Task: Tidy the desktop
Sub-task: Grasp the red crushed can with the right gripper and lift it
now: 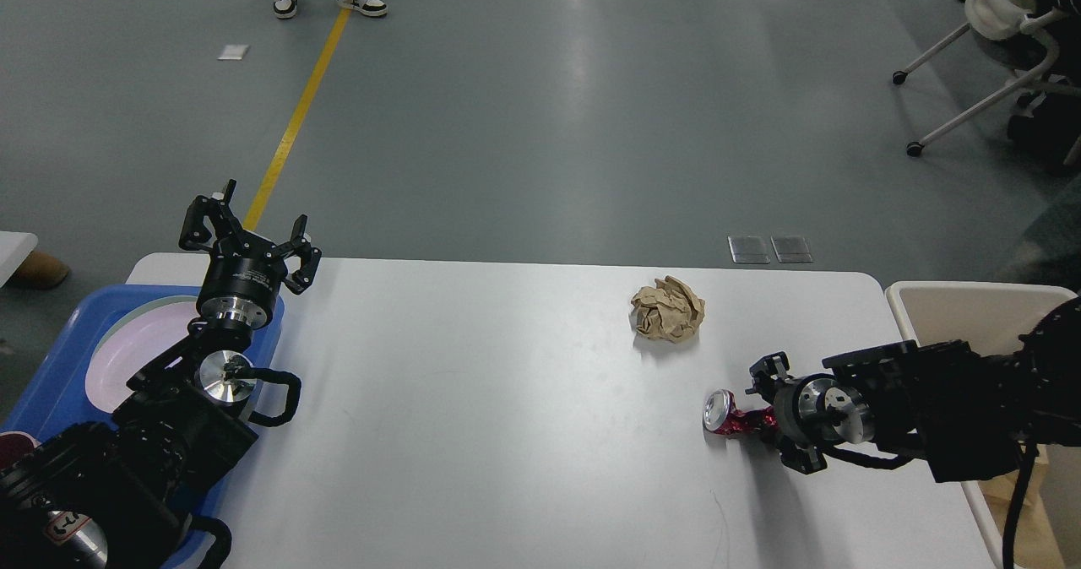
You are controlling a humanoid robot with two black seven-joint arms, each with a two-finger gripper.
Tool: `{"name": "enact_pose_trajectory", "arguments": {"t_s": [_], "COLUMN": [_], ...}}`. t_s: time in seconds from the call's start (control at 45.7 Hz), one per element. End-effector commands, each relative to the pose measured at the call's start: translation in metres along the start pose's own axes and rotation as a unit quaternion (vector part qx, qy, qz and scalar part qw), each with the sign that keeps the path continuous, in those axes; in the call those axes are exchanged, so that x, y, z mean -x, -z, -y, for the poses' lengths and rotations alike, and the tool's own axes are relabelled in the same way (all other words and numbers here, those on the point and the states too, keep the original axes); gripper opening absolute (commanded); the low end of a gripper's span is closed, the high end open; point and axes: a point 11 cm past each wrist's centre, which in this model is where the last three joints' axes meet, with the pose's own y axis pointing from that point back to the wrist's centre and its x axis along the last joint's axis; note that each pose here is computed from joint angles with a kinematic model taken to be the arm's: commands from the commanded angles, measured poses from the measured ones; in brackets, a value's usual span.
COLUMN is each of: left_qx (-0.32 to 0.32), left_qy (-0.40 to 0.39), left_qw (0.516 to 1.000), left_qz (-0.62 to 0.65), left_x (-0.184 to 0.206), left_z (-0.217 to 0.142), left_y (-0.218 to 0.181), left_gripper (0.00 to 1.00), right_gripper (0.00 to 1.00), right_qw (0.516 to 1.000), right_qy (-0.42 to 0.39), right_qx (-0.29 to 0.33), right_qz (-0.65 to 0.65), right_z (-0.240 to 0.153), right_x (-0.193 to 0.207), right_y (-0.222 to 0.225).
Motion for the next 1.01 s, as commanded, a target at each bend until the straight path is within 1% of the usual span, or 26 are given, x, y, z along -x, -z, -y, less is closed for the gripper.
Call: {"name": "enact_pose_trajectory", "arguments": {"t_s": [0.0, 0.087, 0.109, 0.219, 0.306, 0.35, 0.372, 0.612, 0.787, 0.897, 0.984], "left_qx": [0.0, 0.0, 0.0, 0.0, 0.0, 0.0, 0.0, 0.0, 0.0, 0.0, 0.0], "left_qy": [0.0, 0.0, 0.0, 0.0, 0.0, 0.0, 0.0, 0.0, 0.0, 0.0, 0.0], "left_qw": [1.0, 1.0, 1.0, 1.0, 1.0, 1.0, 1.0, 1.0, 1.0, 1.0, 1.0], "left_qz": [0.0, 0.0, 0.0, 0.0, 0.0, 0.0, 0.0, 0.0, 0.0, 0.0, 0.0], "left_x": [0.0, 0.0, 0.0, 0.0, 0.0, 0.0, 0.0, 0.0, 0.0, 0.0, 0.0], "left_z": [0.0, 0.0, 0.0, 0.0, 0.0, 0.0, 0.0, 0.0, 0.0, 0.0, 0.0], "left_y": [0.0, 0.0, 0.0, -0.001, 0.0, 0.0, 0.0, -0.001, -0.001, 0.0, -0.001], "left_gripper": [0.97, 0.96, 0.97, 0.96, 0.97, 0.97, 0.96, 0.96, 0.96, 0.96, 0.97], "right_gripper": [0.49, 0.49, 0.47, 0.28, 0.09, 0.02, 0.0, 0.0, 0.0, 0.0, 0.0], "right_qw": [1.0, 1.0, 1.0, 1.0, 1.0, 1.0, 1.0, 0.999, 0.999, 0.998, 0.996], "right_qy": [0.003, 0.004, 0.005, 0.014, 0.022, 0.023, 0.025, 0.036, 0.032, 0.039, 0.05], "right_qx": [0.001, -0.001, -0.002, -0.001, -0.003, -0.004, -0.004, -0.013, -0.018, -0.025, -0.048], "right_qz": [-0.004, -0.008, -0.009, -0.013, -0.016, -0.016, -0.017, -0.022, -0.03, -0.03, -0.047], "right_z": [0.001, 0.003, 0.003, 0.003, 0.002, 0.002, 0.001, -0.006, -0.018, -0.044, -0.076], "right_x": [0.004, 0.008, 0.009, 0.016, 0.02, 0.021, 0.022, 0.026, 0.02, 0.004, -0.006], "right_y": [-0.001, 0.002, 0.002, 0.002, 0.006, 0.007, 0.008, 0.02, 0.031, 0.042, 0.064]}}
